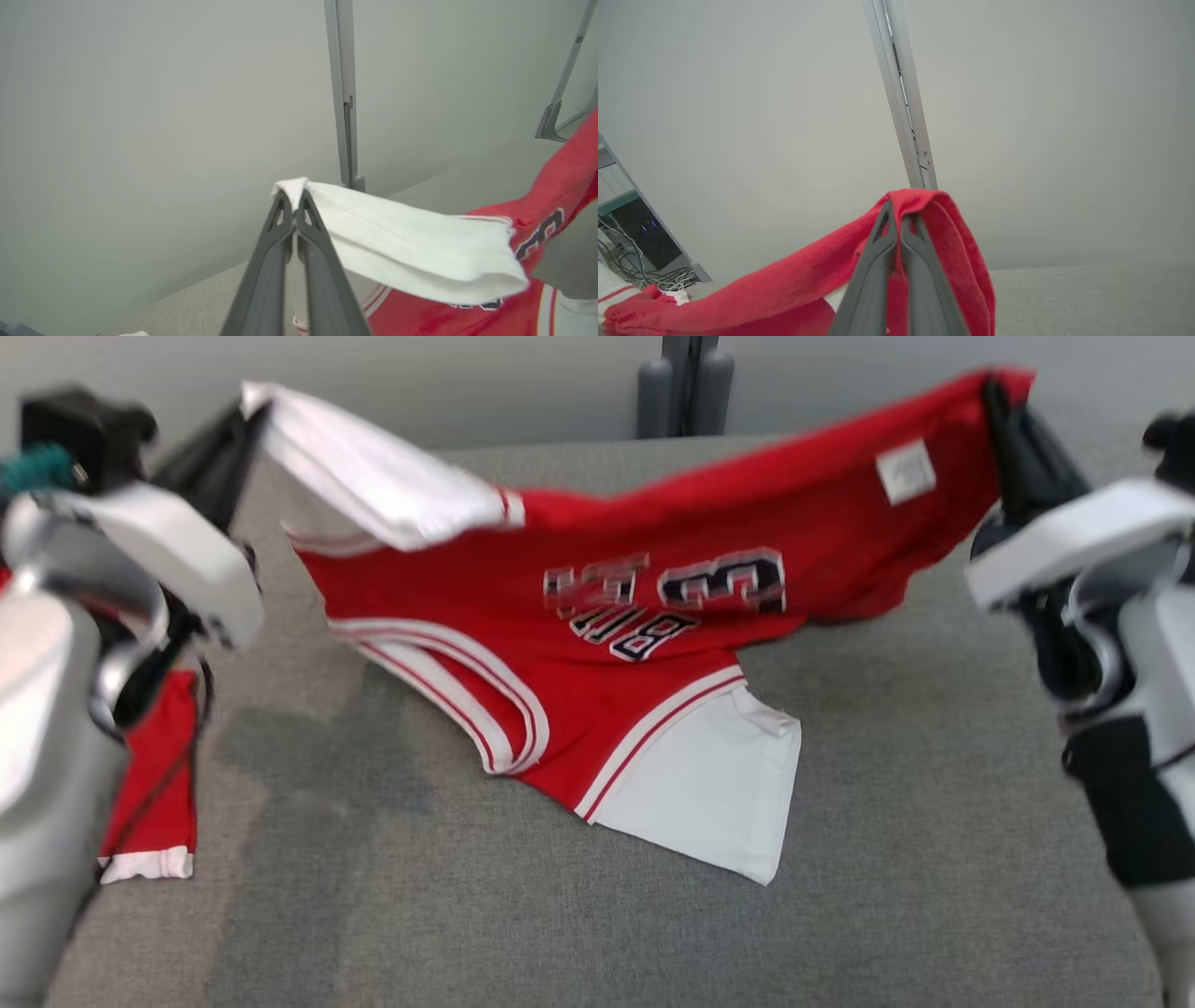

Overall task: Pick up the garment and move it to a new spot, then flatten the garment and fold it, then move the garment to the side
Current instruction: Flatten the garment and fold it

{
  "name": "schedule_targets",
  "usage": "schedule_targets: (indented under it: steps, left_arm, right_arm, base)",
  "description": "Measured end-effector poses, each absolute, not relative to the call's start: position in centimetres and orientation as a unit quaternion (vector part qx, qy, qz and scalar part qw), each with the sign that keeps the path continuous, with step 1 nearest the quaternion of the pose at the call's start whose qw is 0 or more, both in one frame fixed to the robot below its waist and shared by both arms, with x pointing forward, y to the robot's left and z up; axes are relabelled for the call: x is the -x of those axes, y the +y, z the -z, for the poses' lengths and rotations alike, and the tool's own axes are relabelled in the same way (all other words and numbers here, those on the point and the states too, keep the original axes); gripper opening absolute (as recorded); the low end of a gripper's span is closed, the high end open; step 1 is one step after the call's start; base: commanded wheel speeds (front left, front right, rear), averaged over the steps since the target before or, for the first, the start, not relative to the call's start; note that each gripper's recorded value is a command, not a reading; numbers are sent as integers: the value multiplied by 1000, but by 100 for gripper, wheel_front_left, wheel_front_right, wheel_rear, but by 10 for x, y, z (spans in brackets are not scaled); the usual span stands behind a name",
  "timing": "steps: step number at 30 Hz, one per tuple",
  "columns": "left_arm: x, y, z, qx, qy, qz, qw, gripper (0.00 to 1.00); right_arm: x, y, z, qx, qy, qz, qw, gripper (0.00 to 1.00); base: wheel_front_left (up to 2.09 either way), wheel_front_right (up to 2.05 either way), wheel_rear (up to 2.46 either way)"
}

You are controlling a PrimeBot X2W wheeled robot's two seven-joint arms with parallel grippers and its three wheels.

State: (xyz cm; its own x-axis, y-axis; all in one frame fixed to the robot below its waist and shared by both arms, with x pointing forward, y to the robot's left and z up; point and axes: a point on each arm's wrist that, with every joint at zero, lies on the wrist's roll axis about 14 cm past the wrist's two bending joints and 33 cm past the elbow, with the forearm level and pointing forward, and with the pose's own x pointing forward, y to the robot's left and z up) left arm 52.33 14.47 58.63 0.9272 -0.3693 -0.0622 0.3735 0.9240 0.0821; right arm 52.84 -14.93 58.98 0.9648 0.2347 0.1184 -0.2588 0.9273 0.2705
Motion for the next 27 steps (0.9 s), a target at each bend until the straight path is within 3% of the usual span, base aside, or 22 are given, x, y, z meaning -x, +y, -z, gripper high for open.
schedule_targets:
  steps: [15,21,27]
  left_arm:
    - [-678,157,-668,-123,-79,157,977,0]
    - [-711,163,-692,-110,-113,137,978,0]
    - [-716,158,-725,-106,-154,133,973,0]
  right_arm:
    - [-667,-145,-667,-139,-159,-140,967,0]
    - [-698,-160,-687,-127,-190,-123,966,0]
    - [-705,-167,-704,-122,-206,-116,964,0]
  base:
    - [0,0,0]
    - [0,0,0]
    - [0,0,0]
